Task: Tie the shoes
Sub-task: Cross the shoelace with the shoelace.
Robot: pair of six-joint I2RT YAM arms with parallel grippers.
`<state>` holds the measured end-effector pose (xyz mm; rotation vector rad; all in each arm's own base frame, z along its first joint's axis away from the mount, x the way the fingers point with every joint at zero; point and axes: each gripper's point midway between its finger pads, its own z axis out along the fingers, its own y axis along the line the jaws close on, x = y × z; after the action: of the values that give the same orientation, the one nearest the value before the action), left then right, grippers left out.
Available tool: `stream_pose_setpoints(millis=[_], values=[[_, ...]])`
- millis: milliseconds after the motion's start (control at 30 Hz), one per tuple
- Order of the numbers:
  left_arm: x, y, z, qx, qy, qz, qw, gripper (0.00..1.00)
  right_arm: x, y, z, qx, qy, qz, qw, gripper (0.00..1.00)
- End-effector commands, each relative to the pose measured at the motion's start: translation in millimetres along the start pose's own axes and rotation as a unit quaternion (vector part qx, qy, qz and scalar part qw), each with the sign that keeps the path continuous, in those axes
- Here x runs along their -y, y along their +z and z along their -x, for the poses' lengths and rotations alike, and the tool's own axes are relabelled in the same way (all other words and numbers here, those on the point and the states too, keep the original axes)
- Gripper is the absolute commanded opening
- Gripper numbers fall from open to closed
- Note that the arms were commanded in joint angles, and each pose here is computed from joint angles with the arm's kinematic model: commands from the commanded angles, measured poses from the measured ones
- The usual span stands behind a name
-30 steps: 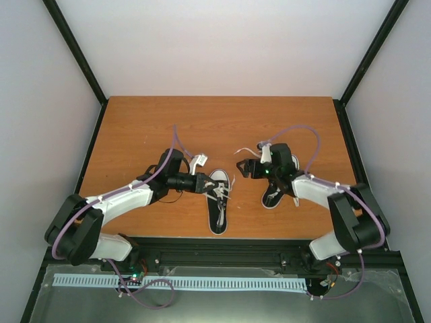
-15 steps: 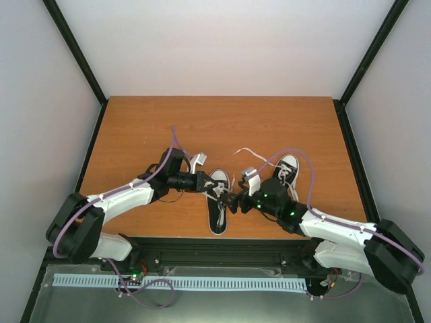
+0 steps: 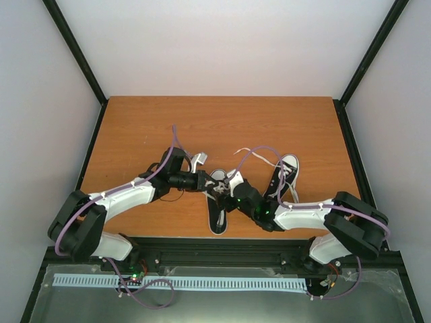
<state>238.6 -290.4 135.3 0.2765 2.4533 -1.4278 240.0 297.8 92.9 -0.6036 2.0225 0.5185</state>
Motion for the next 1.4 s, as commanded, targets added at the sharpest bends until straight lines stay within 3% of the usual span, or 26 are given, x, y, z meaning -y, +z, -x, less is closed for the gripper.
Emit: stream_pose_setpoints(millis=[0,167,367,567,667,833,933,1100,1267,1367], values=[[10,0,12,0.006,0.000,-0.007,1.000,0.01,2,8,26,0.046,-0.008,-0.039,0.998,0.87],[10,1,12,0.003,0.000,-0.009,1.000,0.01,-7,17,29,0.050,-0.013,-0.041,0.998,0.69],[13,4,20,0.011,0.015,-0.014,1.000,0.01,-4,7,31,0.057,0.014,-0.037,0.998,0.24],[11,14,32,0.017,0.029,-0.015,0.999,0.02,-1,-6,29,0.058,0.058,0.023,0.996,0.04],[10,18,40,0.025,0.040,-0.013,0.999,0.11,1,-9,27,0.051,0.086,0.070,0.993,0.03],[-4,9,49,0.058,0.075,0.048,0.994,0.57,-4,-8,23,0.028,0.125,0.144,0.981,0.03],[-9,-10,53,0.100,0.117,0.089,0.984,0.73,-5,-8,23,0.023,0.159,0.169,0.972,0.03],[5,-35,37,0.136,0.169,0.075,0.973,0.72,-10,-9,27,0.022,0.210,0.192,0.958,0.03],[22,-44,14,0.163,0.201,0.032,0.965,0.59,-12,-7,32,0.026,0.233,0.208,0.950,0.03],[23,-33,1,0.136,0.202,0.019,0.970,0.47,-11,-6,35,0.022,0.252,0.213,0.944,0.03]])
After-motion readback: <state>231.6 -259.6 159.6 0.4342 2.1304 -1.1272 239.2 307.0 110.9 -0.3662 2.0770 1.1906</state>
